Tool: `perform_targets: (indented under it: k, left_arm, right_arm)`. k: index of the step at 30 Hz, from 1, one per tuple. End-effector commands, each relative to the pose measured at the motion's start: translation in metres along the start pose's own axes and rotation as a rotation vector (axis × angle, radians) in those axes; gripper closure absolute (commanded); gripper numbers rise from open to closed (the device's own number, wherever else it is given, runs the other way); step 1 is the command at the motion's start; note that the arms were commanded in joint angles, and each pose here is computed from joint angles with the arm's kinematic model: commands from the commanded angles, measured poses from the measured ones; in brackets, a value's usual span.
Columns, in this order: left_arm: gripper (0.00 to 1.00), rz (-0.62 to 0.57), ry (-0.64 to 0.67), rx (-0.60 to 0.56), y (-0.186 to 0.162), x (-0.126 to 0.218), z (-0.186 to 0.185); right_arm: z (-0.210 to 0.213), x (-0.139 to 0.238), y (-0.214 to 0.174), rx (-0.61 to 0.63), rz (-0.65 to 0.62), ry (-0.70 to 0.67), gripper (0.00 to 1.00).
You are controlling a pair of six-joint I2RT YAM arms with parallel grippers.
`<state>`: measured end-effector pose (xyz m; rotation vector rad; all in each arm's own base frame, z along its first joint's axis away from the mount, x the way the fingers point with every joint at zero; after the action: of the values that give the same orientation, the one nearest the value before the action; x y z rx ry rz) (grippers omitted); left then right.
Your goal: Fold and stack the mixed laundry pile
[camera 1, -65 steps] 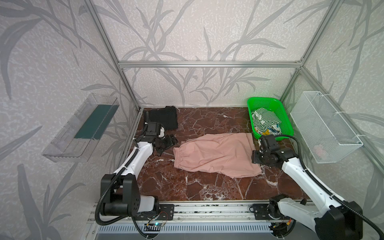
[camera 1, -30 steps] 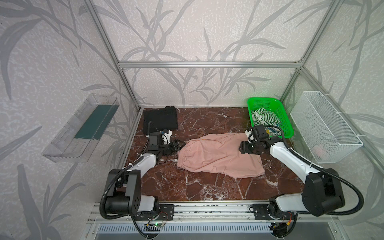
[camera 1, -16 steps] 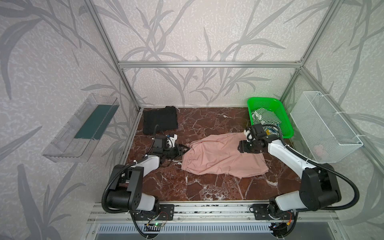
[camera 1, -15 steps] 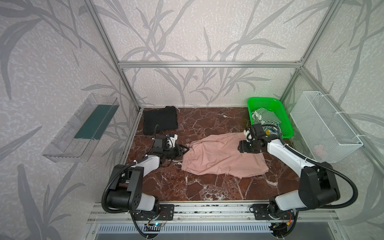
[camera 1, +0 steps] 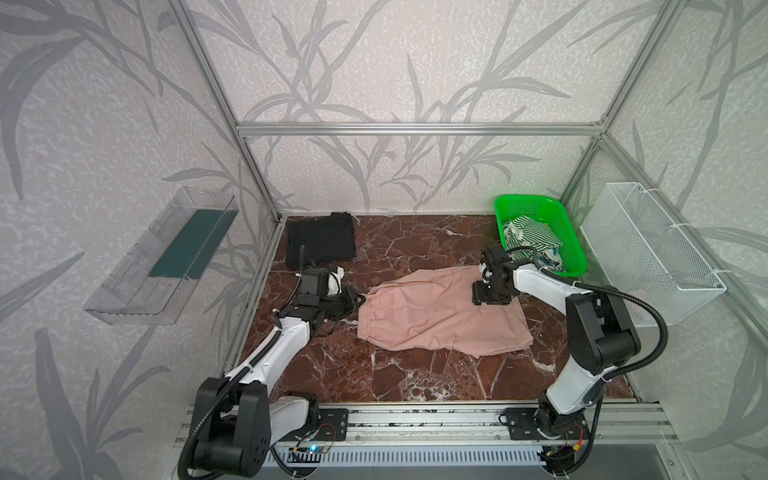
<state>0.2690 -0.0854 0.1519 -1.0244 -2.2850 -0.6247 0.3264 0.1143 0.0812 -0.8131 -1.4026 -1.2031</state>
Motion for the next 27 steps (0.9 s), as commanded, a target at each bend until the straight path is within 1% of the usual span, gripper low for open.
perform_targets:
  k: [1,5,8,9,11,13,15,17,20,23,27]
  left_arm:
    - [1.00,-0.041,0.253,0.132,-0.017,0.020,0.042]
    - [1.00,-0.106,0.360,0.204,-0.031,0.039,0.065]
    - [1.00,-0.165,0.409,0.226,-0.034,0.052,0.075]
    - [1.00,-0.183,0.429,0.232,-0.034,0.055,0.078]
    - [1.00,-0.216,0.452,0.229,-0.030,0.059,0.080]
    - [1.00,-0.220,0.453,0.225,-0.027,0.056,0.081]
    - [1.00,-0.204,0.428,0.213,-0.022,0.048,0.077]
    - [1.00,-0.183,0.392,0.195,-0.017,0.038,0.071]
    - [1.00,-0.175,0.372,0.175,-0.010,0.031,0.065]
    - [1.00,-0.176,0.380,0.159,-0.006,0.030,0.064]
    - [1.00,-0.179,0.390,0.144,-0.004,0.031,0.064]
  right_arm:
    - [0.023,-0.002,-0.022,0.058,0.095,0.078,0.37]
    - [0.044,0.003,-0.045,0.084,0.149,0.201,0.39]
    - [0.050,0.030,-0.042,0.135,0.089,0.236,0.40]
    - [0.049,0.037,-0.037,0.156,0.059,0.227,0.40]
    - [0.045,0.055,-0.017,0.197,-0.041,0.182,0.39]
    - [0.037,0.065,0.008,0.203,-0.137,0.139,0.37]
    - [0.030,0.069,0.034,0.210,-0.217,0.126,0.34]
    - [0.023,0.064,0.060,0.213,-0.270,0.140,0.33]
    - [0.012,0.044,0.089,0.215,-0.256,0.169,0.32]
    - [0.008,0.027,0.107,0.215,-0.253,0.194,0.32]
    - [0.006,0.012,0.119,0.207,-0.256,0.212,0.33]
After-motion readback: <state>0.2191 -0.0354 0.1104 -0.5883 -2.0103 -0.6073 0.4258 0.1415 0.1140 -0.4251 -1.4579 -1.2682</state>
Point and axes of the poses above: each gripper's point midway between its finger pads, its own x axis back along the fingers, its own z axis along the line the jaws close on, y = z × x, the point moved 5 cm from there along x, back along the fingers, and after that the axes turned 13 degrees about x, right-handed, at the moved point
